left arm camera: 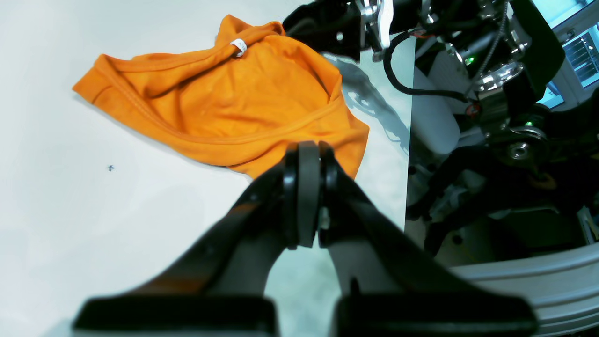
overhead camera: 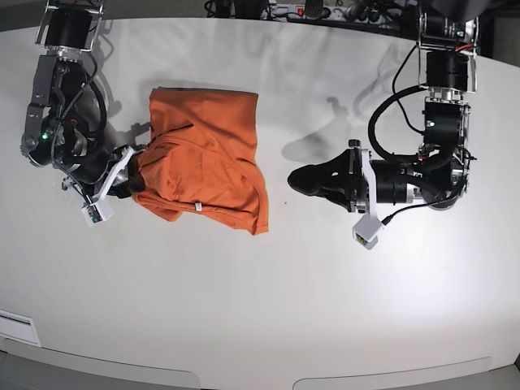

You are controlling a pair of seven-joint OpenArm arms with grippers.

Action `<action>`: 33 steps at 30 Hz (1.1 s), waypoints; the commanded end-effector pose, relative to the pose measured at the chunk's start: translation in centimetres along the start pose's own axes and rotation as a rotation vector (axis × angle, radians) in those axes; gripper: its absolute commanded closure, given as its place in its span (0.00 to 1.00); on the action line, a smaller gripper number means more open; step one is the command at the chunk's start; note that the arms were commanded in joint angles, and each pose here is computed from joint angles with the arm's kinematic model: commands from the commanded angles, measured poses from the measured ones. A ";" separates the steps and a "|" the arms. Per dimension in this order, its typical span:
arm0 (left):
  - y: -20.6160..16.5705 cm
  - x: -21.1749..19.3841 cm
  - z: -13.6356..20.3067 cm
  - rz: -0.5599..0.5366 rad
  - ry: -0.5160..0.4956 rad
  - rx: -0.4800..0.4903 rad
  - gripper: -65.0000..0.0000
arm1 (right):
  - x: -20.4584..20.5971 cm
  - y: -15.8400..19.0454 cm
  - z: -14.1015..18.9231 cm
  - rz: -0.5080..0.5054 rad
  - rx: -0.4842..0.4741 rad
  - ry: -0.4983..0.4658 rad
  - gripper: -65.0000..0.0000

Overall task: Fold the T-shirt properly
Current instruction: 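Push the bundle's side inward with the right gripper to neaten it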

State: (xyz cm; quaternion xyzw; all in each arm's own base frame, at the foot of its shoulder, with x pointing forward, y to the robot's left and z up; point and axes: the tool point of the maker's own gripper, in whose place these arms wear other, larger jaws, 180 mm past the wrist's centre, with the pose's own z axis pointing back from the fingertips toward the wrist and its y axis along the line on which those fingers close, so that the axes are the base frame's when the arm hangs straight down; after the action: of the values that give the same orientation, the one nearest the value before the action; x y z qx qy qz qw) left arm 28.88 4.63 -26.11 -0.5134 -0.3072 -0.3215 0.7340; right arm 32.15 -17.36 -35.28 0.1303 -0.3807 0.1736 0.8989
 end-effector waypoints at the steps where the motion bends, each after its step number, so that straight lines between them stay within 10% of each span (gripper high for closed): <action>1: -0.2 1.4 0.7 -0.040 -0.025 -0.001 1.00 | 1.8 -0.4 0.5 0.018 -0.008 -0.056 0.96; 30: -0.2 1.4 0.8 -0.040 -0.021 0.004 1.00 | 6.0 0.6 2.8 0.131 -0.045 -0.175 1.00; 33: -0.1 1.4 0.9 -0.040 -0.021 0.004 1.00 | 6.0 1.0 2.8 0.116 -0.023 -0.174 0.82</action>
State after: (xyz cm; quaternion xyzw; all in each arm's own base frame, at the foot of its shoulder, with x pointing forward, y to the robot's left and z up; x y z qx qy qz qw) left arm 28.90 5.09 -26.22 -0.5077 -0.3058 -0.3226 0.7380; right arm 33.10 -16.23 -30.50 0.1116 -0.4413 0.2070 0.8660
